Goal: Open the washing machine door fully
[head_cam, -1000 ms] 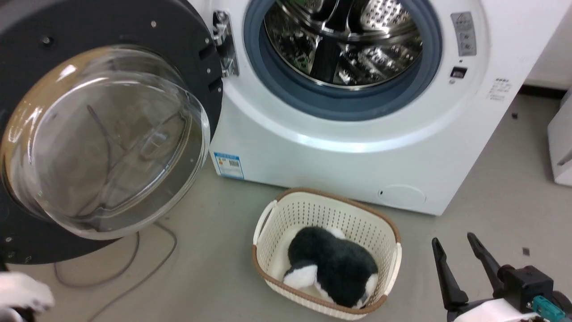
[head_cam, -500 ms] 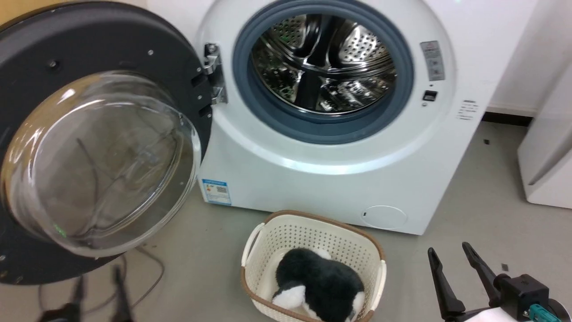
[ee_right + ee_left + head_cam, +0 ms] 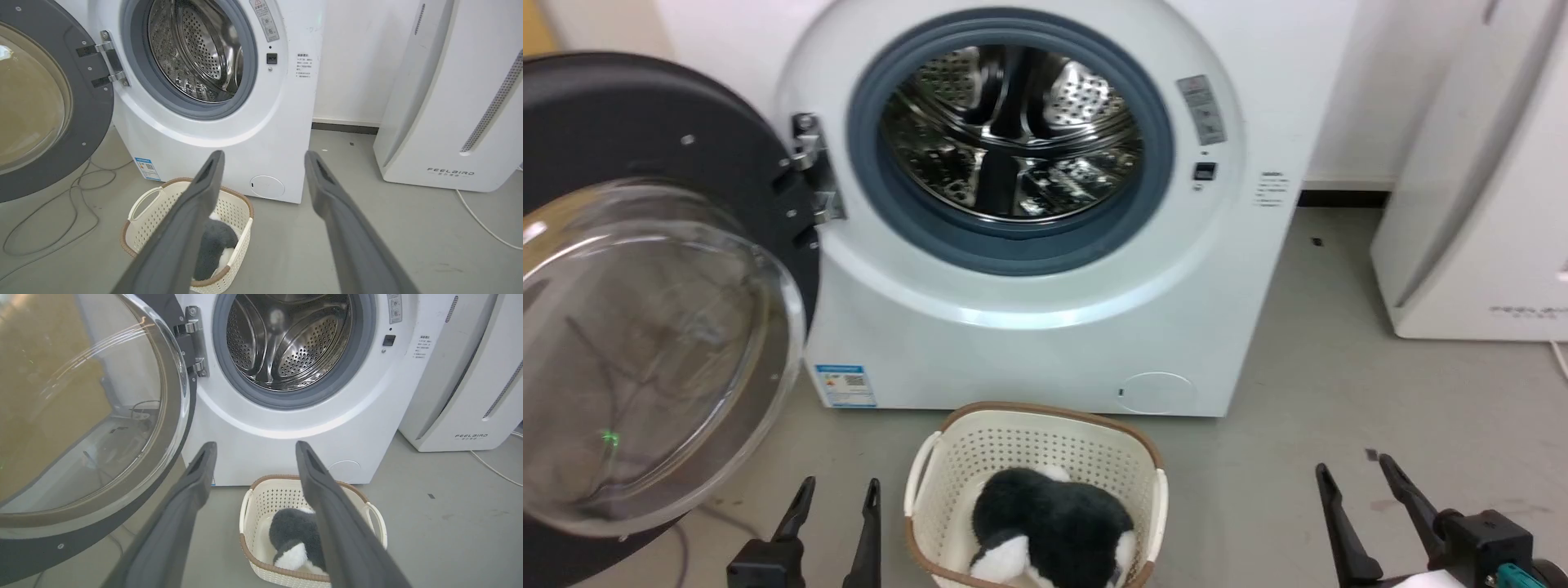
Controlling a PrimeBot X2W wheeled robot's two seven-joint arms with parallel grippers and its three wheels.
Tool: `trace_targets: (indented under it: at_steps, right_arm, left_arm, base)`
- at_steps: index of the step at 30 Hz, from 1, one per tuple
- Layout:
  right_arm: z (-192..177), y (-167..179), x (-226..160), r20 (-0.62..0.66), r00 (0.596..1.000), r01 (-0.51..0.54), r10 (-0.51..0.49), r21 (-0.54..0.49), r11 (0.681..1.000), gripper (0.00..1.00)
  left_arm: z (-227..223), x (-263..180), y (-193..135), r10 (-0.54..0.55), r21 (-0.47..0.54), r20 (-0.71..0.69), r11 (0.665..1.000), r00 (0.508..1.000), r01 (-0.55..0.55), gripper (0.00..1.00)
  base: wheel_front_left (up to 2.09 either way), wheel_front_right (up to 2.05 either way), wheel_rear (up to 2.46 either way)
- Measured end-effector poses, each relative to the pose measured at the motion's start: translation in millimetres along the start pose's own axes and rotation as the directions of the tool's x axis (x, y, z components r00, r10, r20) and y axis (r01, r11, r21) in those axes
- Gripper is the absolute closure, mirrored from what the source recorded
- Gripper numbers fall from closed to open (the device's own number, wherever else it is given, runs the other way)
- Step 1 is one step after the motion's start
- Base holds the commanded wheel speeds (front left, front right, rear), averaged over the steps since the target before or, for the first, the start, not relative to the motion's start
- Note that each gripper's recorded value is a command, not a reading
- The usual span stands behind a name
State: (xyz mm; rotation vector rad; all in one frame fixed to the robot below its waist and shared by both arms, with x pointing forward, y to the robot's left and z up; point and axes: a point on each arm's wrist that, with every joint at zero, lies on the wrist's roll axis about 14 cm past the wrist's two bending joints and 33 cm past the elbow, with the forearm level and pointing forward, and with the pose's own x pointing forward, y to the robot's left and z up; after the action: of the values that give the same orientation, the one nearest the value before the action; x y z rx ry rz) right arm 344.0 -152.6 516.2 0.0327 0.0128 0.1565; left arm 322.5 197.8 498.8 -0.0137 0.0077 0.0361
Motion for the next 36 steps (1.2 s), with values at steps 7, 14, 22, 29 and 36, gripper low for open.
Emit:
trace_targets:
  at_steps: [7,14,22,29,36]
  right_arm:
    - [-6,-13,-10,-0.019,0.999,0.047,-0.047,0.005,0.999,0.0]
    - [-10,-11,-8,-0.029,0.999,0.04,-0.04,0.01,0.999,1.0]
    - [-10,-12,-8,-0.031,0.999,0.042,-0.042,0.01,0.999,1.0]
    - [-11,-12,-8,-0.034,0.999,0.042,-0.042,0.01,0.999,1.0]
    - [-10,-12,-6,-0.03,0.999,0.041,-0.041,0.002,0.999,1.0]
  left_arm:
    - [-4,9,-18,-0.058,0.01,-0.02,0.998,0.998,0.059,0.0]
    - [-9,10,-18,-0.057,0.007,-0.034,0.998,0.998,0.057,1.0]
    - [-9,10,-19,-0.056,0.004,-0.037,0.998,0.998,0.056,1.0]
    - [-10,10,-19,-0.055,0.004,-0.046,0.998,0.997,0.055,1.0]
    - [-10,11,-20,-0.054,0.007,-0.049,0.998,0.997,0.054,1.0]
  base:
    - [0.0,0.0,0.0]
    - [0.0,0.0,0.0]
    - [0.0,0.0,0.0]
    - [0.0,0.0,0.0]
    - [0.0,0.0,0.0]
